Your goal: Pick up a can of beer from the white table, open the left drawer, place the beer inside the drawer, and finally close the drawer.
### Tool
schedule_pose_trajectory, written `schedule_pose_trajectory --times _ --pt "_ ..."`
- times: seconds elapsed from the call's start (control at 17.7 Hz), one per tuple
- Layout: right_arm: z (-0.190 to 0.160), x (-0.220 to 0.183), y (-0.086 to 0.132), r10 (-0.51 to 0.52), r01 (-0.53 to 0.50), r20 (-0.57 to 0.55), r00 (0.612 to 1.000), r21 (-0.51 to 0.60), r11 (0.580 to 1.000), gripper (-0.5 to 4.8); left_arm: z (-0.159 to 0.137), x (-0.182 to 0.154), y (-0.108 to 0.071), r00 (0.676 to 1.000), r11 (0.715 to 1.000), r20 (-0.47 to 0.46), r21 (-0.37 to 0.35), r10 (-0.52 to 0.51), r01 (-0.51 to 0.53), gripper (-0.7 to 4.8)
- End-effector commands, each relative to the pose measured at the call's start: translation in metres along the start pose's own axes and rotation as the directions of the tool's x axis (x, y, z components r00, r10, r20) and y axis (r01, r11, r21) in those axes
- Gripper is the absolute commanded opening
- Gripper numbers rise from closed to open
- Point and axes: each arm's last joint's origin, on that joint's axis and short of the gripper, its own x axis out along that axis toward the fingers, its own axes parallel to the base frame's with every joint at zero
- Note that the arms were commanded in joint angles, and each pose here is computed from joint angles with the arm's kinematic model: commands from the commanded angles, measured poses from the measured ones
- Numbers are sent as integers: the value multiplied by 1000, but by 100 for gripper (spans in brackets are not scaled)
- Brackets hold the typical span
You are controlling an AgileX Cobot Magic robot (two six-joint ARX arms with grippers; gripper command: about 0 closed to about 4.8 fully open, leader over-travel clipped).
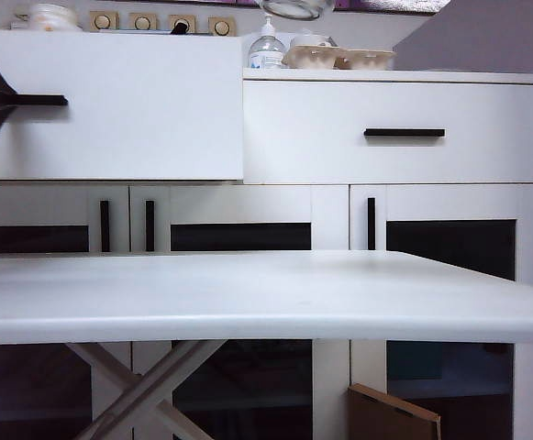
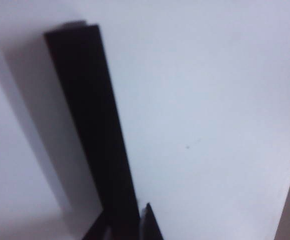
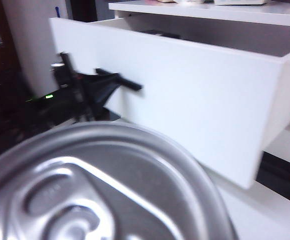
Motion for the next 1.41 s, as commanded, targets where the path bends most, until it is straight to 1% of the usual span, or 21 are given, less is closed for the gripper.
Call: schedule_pose_trajectory --times 0.06,0.23,0.51,0.62,0.79,1.02,1.07,1.13,1.18,1.24,1.3,1.35,1.41 --pt "13 -3 1 4 -2 79 997 -21 1000 138 -1 -21 -5 1000 1000 10 31 3 -3 -6" --pt "13 -3 1 3 -2 79 997 -21 1000 138 -3 -39 -8 1000 999 13 31 12 -12 -6" --pt "13 -3 1 3 -2 79 997 -21 1000 138 -8 -80 -8 999 999 12 28 31 -32 -6" --pt "13 -3 1 3 -2 79 997 -21 1000 138 -9 -90 -9 999 999 23 28 32 -33 -6" --pt "13 -3 1 3 -2 79 997 -21 1000 138 -9 -99 -11 999 999 33 28 33 -34 -6" --pt "13 -3 1 4 -2 79 997 -21 1000 139 -9 -101 -17 1000 1000 31 27 4 -4 -6" --pt "13 -3 1 4 -2 79 997 -21 1000 138 -9 -101 -16 1000 1000 31 16 4 -5 19" --pt "13 -3 1 4 -2 79 997 -21 1000 138 -9 -101 -16 1000 1000 31 16 4 -5 104" --pt "13 -3 1 4 -2 79 997 -21 1000 138 -9 -101 -17 1000 1000 29 12 3 -4 291" --pt "13 -3 1 3 -2 79 997 -21 1000 138 -9 -101 -17 1000 1000 29 -5 4 -4 399" --pt "13 -3 1 3 -2 79 997 -21 1000 138 -9 -101 -17 1000 1000 21 -17 -6 6 479" --pt "13 -3 1 3 -2 79 997 -21 1000 138 -10 -101 -22 998 998 -14 -11 -59 59 479" --pt "13 -3 1 4 -2 85 996 -23 1000 138 -10 -101 -26 995 995 -23 -10 -95 94 479"
